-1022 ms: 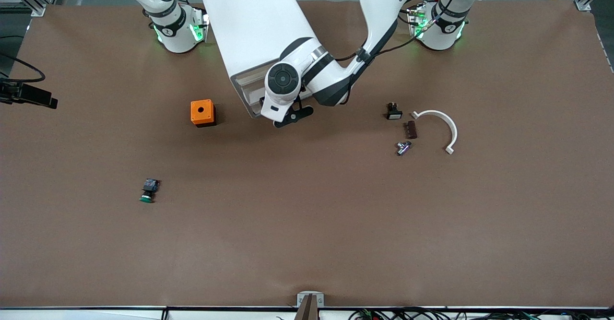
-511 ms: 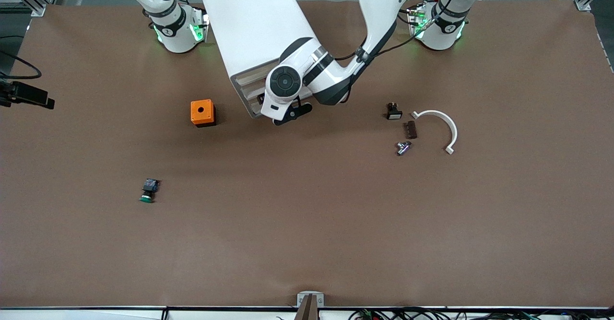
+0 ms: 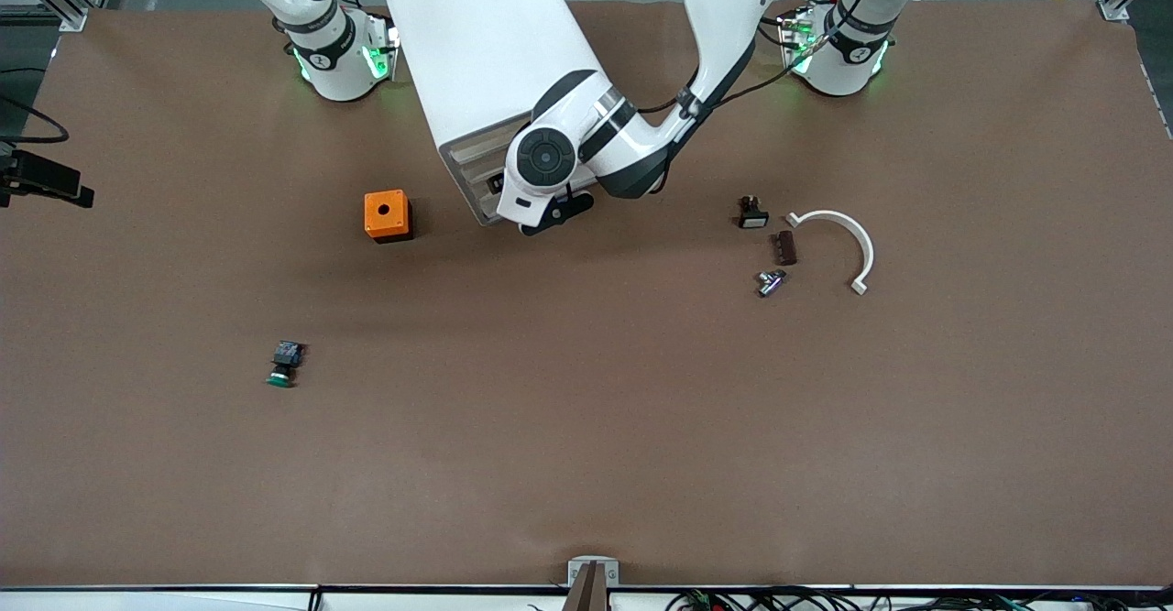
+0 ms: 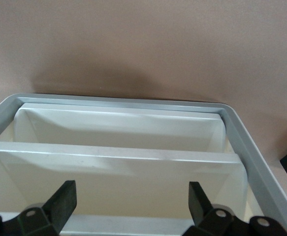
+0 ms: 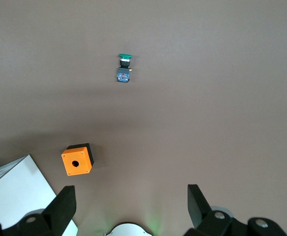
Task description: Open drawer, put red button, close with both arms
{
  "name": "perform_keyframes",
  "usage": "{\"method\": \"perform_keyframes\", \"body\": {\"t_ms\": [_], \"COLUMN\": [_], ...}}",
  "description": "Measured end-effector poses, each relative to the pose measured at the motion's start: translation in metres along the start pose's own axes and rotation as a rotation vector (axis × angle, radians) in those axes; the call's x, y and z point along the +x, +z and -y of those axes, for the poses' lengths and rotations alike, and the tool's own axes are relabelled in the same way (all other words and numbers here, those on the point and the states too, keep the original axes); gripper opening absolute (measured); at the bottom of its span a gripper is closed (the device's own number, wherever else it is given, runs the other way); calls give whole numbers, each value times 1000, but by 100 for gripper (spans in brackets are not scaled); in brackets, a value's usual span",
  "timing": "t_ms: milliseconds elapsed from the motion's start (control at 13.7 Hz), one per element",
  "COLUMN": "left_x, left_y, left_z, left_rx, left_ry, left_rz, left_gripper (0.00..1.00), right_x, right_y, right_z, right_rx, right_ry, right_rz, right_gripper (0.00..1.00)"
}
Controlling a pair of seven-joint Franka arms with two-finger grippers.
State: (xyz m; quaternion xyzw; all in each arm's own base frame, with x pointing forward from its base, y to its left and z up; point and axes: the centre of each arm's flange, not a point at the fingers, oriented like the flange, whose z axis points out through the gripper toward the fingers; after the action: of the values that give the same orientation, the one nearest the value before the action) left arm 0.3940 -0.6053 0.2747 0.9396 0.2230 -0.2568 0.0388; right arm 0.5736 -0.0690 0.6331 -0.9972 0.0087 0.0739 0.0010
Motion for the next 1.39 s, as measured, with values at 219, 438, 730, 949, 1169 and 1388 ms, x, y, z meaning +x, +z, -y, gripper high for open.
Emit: {"method": "perform_keyframes", "body": {"t_ms": [219,438,730,949,1169,1388], "left_x": [0,1,12,40,72,97], "left_y": [0,-1,-15,-42,-75,-102], "left_z": [0,0,0,5,15,25], "left_rx": [0,-3,-27,-65,-111,-148], "left_ry": [0,-2,-17,-55,-102,-137], "left_rz": [0,1,-5,-10,-15,-21], "left_gripper": [100,100,100,100,100,100], "right_x": [-1,-15,-29,-39,-55,-68], "right_y": [2,0,-5,-13,-25,-17], "right_z": [0,1,8,11,11,5], "right_rx": [-1,-3,-20,-12,-11,-6], "right_ry": [-2,-5,-19,-22,-22,-10], "right_rz": [-9,-56,-61,-57,-75,-56], "right_gripper": [100,100,100,100,100,100]}}
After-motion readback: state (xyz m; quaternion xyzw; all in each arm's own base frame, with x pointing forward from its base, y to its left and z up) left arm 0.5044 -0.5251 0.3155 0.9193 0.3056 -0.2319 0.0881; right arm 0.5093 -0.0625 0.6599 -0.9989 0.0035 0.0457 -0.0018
